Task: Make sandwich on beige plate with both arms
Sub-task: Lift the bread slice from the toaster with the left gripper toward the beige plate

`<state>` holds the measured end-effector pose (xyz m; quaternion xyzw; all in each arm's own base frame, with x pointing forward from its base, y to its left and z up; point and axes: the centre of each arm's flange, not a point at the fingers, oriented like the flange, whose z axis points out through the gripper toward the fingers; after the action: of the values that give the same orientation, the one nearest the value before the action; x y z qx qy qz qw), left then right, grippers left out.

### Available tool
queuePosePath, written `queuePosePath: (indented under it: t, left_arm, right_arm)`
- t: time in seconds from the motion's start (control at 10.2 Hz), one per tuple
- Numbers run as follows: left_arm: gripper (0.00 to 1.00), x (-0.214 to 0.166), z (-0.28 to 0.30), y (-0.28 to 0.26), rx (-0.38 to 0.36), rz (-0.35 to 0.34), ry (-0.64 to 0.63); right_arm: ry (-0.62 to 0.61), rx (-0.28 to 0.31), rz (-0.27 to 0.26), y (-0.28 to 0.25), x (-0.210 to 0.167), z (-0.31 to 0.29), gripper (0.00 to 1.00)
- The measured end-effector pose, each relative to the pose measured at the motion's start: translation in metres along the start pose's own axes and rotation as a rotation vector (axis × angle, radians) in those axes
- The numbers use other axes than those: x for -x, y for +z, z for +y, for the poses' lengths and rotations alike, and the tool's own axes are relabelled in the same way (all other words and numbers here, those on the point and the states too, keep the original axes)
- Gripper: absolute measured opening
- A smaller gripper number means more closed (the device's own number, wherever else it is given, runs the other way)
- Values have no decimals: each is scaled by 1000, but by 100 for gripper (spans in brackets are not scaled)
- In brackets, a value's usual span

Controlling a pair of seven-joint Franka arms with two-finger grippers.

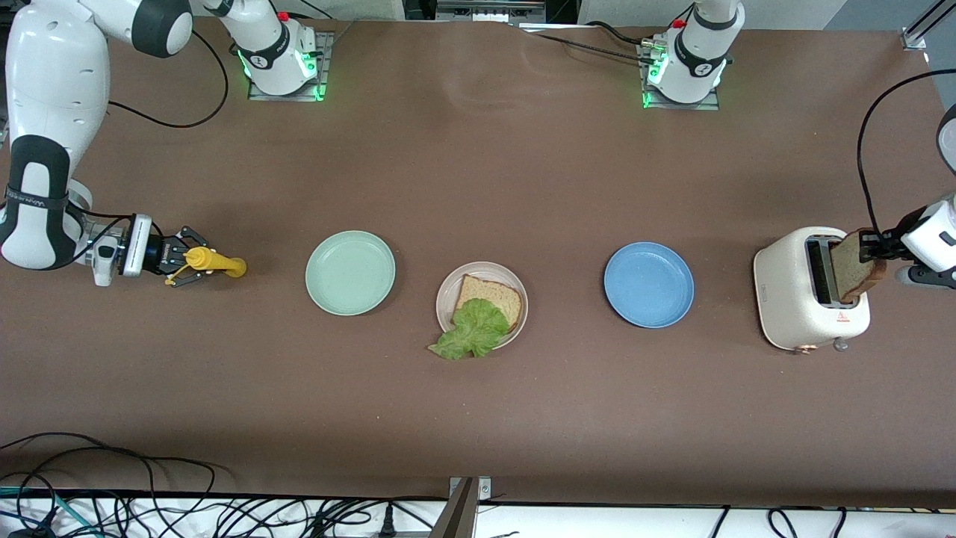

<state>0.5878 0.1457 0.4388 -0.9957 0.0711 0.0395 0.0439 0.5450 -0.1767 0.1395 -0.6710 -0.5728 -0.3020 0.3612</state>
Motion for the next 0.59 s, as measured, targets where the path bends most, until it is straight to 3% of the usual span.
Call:
queuePosePath:
  t: [0.39, 0.59]
  left_arm:
    - [9, -12, 57, -68, 1, -5, 96]
    - [9, -19, 91, -74, 6, -6, 152]
  right_arm:
    - [-3, 3, -4, -1, 0, 1, 83]
    - [0, 7, -4, -3, 1, 0, 100]
